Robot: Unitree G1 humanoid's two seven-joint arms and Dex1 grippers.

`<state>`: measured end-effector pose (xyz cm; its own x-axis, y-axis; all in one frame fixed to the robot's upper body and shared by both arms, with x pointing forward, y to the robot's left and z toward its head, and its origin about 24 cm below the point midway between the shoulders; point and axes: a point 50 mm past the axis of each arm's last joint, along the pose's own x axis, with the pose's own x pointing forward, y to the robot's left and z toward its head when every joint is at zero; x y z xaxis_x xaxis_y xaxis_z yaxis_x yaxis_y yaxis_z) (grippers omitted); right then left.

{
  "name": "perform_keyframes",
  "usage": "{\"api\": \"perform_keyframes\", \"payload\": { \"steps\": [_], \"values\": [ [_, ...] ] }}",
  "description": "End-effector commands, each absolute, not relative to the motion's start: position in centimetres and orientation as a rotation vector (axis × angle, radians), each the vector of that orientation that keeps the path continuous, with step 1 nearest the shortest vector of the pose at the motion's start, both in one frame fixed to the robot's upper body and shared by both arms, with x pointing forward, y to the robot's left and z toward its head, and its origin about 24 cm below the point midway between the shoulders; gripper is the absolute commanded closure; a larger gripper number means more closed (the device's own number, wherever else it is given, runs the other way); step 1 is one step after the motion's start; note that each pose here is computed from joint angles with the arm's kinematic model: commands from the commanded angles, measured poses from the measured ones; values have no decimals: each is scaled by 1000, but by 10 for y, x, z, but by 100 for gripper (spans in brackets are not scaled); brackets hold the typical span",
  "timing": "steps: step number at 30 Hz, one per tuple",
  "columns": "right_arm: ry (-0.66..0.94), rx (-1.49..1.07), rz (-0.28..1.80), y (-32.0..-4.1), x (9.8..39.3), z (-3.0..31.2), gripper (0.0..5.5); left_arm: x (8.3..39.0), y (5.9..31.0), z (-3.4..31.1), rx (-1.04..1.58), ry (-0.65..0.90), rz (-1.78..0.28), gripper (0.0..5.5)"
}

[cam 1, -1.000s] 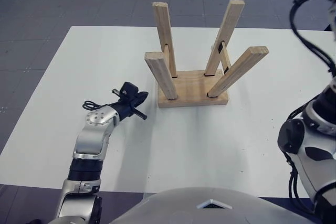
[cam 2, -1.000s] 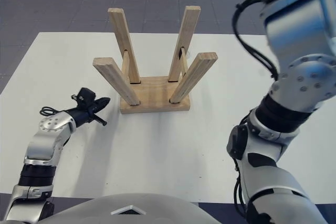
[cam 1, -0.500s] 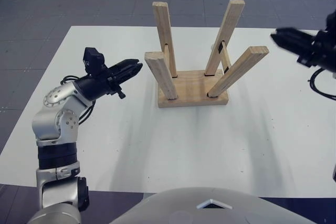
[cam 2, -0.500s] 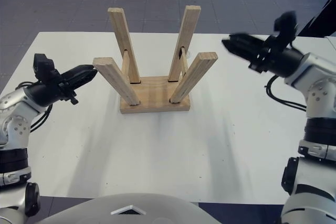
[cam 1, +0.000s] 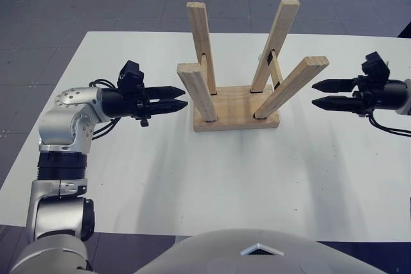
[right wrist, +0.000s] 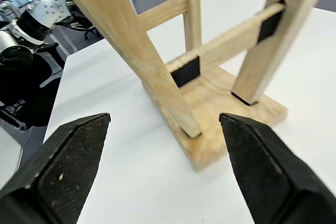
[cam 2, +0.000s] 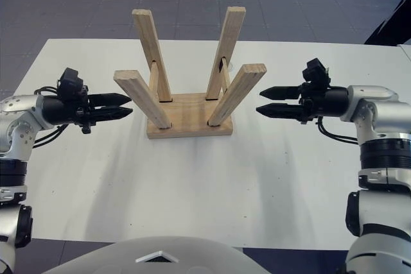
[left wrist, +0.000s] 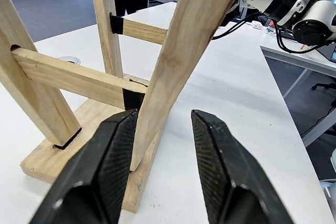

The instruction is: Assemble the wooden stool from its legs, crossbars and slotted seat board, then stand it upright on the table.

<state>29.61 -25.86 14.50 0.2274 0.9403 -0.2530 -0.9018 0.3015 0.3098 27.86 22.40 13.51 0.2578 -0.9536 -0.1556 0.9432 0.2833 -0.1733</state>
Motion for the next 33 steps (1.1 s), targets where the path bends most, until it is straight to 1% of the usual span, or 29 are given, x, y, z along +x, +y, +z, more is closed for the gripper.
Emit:
{"api": "perform_keyframes", "payload": {
  "steps": [1,3,5,9,15,17,18,19,21,26,27,29,33],
  "values": [
    [400,73,1302,-246,303,153,166,285,218,143,-34,205,-1302,361],
    [394,73,1322,-241,304,153,163,286,216,144,-27,191,-1308,333],
    [383,70,1327,-238,306,155,163,286,215,144,-20,189,-1323,295],
    [324,76,1344,-232,311,164,163,288,211,147,-33,171,-1337,234],
    [307,73,1373,-224,313,164,163,295,199,152,-73,138,-1353,234],
    [309,71,1379,-222,314,161,205,295,196,150,-82,145,-1367,231],
    [303,71,1379,-221,315,162,223,296,194,148,-86,149,-1372,251],
    [298,71,1381,-220,316,162,238,297,193,147,-88,153,-1374,259],
    [290,72,1388,-218,318,160,281,299,192,144,-92,163,-1382,301],
    [287,79,1426,-216,316,153,375,303,193,143,-121,166,-1394,384],
    [288,85,1442,-215,314,151,389,303,194,143,-128,167,-1401,390],
    [290,91,1460,-215,310,149,400,302,195,143,-137,175,-1415,395],
    [295,93,1472,-217,306,148,407,296,195,141,-135,193,-1450,398]
  ]
}}
